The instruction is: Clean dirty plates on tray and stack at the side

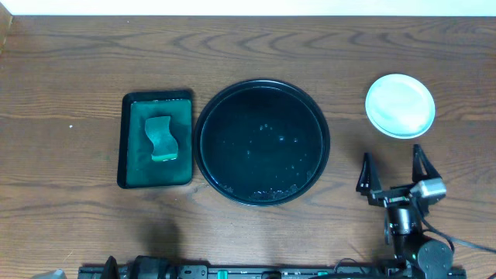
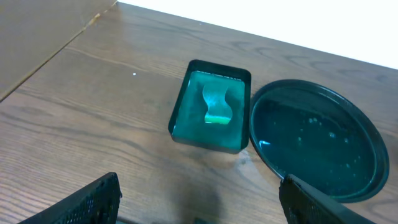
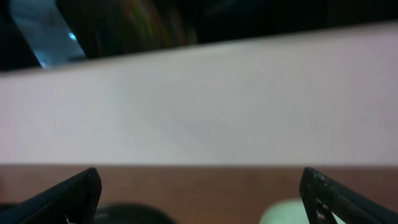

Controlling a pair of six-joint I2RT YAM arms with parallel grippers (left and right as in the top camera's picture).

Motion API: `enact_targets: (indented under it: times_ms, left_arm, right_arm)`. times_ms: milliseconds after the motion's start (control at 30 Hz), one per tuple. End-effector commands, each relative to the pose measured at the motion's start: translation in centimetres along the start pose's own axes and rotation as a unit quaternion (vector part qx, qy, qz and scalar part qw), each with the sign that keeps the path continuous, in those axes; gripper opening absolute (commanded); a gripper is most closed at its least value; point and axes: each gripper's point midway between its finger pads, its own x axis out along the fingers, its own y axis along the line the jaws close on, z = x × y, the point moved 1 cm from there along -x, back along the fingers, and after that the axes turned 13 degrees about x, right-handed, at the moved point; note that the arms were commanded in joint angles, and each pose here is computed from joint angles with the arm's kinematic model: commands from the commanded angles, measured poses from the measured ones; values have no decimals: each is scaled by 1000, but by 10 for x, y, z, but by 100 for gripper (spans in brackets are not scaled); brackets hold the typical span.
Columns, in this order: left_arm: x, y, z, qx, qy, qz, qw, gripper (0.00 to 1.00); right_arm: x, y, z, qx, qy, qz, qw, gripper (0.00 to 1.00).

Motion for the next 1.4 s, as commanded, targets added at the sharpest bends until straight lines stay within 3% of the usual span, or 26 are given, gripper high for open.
enact_targets:
  times_ms: [0,367,1367]
  left_arm:
    - [2,1,0,-5,5,3,1000,82]
    - [2,1,0,-5,5,3,1000,82]
    - [2,1,0,-5,5,3,1000,82]
  right_arm:
    - [-1,-14,-12,-5,23,-35,999,99]
    - [-14,-37,-69,6,143,-87,986,99]
    - [-13,-37,-68,-2,143,-86,986,99]
